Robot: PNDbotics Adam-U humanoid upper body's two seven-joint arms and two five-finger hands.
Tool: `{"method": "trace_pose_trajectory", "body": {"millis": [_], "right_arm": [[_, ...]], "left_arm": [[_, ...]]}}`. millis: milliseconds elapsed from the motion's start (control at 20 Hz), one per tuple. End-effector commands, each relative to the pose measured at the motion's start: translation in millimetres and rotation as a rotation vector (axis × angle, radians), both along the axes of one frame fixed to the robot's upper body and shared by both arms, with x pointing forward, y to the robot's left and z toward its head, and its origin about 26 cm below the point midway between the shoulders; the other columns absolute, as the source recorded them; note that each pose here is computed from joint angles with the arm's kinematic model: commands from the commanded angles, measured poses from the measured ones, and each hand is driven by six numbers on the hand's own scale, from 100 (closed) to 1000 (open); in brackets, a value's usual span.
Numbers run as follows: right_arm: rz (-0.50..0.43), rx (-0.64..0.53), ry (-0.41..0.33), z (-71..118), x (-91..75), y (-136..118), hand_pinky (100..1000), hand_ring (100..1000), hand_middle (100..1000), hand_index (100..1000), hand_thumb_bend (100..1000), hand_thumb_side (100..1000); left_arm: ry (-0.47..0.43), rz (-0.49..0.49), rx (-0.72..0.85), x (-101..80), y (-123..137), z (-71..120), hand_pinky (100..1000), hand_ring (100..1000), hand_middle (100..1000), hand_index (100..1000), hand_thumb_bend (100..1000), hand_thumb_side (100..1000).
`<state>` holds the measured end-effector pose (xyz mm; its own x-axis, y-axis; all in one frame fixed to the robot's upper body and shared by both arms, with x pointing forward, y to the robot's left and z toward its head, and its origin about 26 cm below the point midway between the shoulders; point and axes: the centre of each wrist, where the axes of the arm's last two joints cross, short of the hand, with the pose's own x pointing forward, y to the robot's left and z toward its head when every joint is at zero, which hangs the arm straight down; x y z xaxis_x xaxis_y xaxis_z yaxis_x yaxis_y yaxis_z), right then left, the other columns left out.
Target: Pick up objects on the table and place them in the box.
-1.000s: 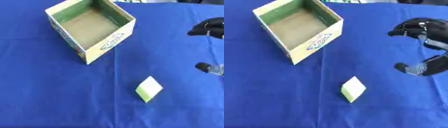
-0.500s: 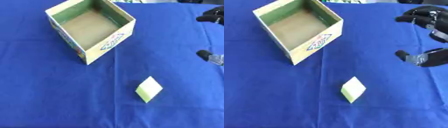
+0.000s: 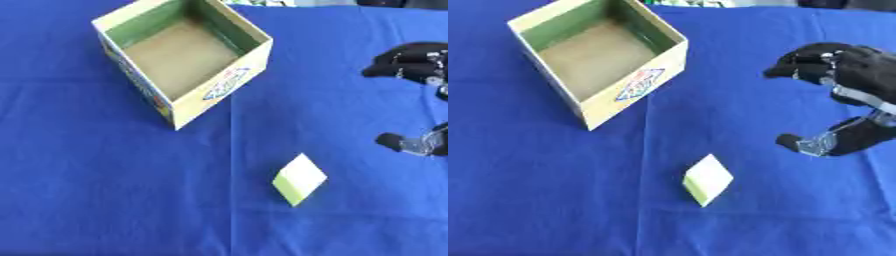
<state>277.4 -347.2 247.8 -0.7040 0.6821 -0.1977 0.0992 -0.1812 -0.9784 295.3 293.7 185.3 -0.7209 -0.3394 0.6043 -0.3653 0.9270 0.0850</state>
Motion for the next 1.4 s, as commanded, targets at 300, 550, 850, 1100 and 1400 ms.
{"method": "trace_pose_trajectory", "body": {"millis": [300,550,850,1100,1400], "right_arm": [[0.038,-0.159,0.134,6.9,4.7,20,910,897,815,970,522,617],[0.065,-0.195,0.218,0.7,11.3,31,898,895,820,978,449,536],[0.097,-0.215,0.306,-6.5,21.0,41,885,887,804,971,419,519],[0.108,-0.212,0.35,-13.8,29.1,49,877,883,796,965,387,508],[0.129,-0.213,0.391,-22.3,36.3,57,870,880,791,960,370,489]], "left_arm": [[-0.022,-0.016,0.015,-2.0,-1,7.2,824,746,953,748,176,835],[-0.02,-0.022,0.015,-1.9,-2,7.0,824,746,953,748,175,833],[-0.017,-0.027,0.015,-1.9,-2,6.4,824,747,954,747,172,834],[-0.015,-0.031,0.015,-1.9,-3,6.1,824,747,954,747,171,833],[-0.013,-0.033,0.014,-1.9,-4,5.7,824,747,955,747,169,834]]}}
